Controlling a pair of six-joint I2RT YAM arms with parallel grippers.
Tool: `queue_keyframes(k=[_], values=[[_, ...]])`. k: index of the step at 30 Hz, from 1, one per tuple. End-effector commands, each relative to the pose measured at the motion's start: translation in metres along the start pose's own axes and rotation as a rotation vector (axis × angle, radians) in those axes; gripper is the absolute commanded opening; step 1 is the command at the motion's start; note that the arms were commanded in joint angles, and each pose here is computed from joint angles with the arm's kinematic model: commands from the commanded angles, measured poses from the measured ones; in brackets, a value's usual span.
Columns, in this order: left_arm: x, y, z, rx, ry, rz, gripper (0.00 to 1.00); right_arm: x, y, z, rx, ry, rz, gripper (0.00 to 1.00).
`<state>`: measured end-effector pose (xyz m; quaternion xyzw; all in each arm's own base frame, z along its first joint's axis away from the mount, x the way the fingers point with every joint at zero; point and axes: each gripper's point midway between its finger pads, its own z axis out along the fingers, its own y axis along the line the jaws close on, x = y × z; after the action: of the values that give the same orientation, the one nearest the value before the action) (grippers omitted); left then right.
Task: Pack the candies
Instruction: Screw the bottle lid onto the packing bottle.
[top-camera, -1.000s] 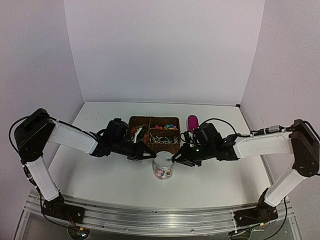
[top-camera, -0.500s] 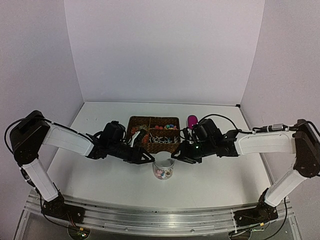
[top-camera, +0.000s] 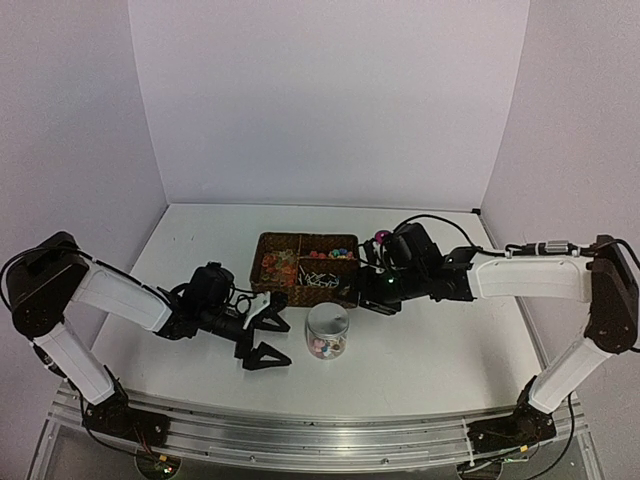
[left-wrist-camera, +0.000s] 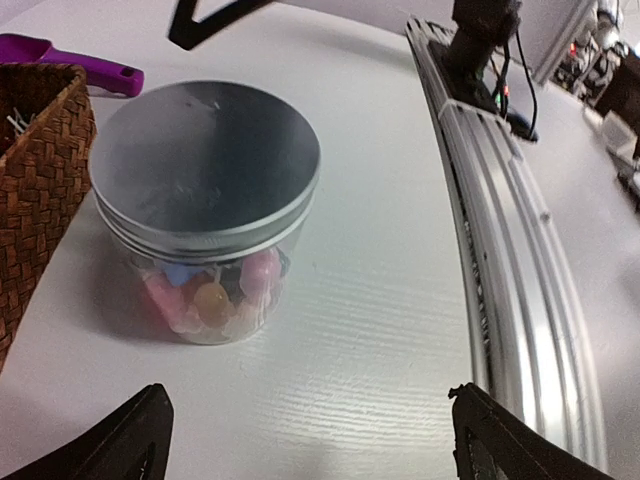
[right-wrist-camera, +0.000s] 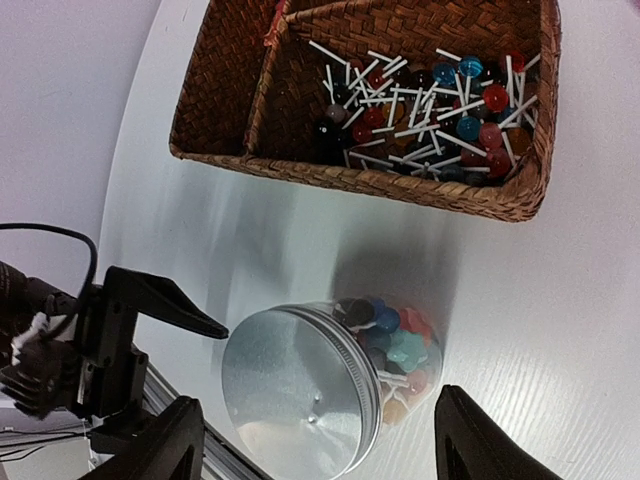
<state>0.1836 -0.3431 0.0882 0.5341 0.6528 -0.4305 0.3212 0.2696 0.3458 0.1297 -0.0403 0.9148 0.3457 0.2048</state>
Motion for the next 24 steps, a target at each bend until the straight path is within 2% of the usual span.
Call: queue_keyframes(k=[1, 6, 11, 24], values=[[-0.005, 0.019, 0.013, -0.057, -0.039, 0.309, 1.0, -0.009, 0.006, 0.016, -0.009, 0.002, 0.01, 0.75], [-0.004, 0.028, 0.027, -0.079, -0.112, 0.389, 1.0, -0.003, 0.011, 0.028, -0.066, 0.034, 0.031, 0.75], [-0.001, 0.047, 0.038, -0.145, -0.163, 0.339, 1.0, 0.002, 0.016, 0.038, -0.115, 0.056, 0.034, 0.74], [-0.021, 0.046, 0.08, -0.076, -0.337, 0.307, 0.99, -0.002, 0.016, 0.03, -0.14, 0.046, 0.064, 0.72]])
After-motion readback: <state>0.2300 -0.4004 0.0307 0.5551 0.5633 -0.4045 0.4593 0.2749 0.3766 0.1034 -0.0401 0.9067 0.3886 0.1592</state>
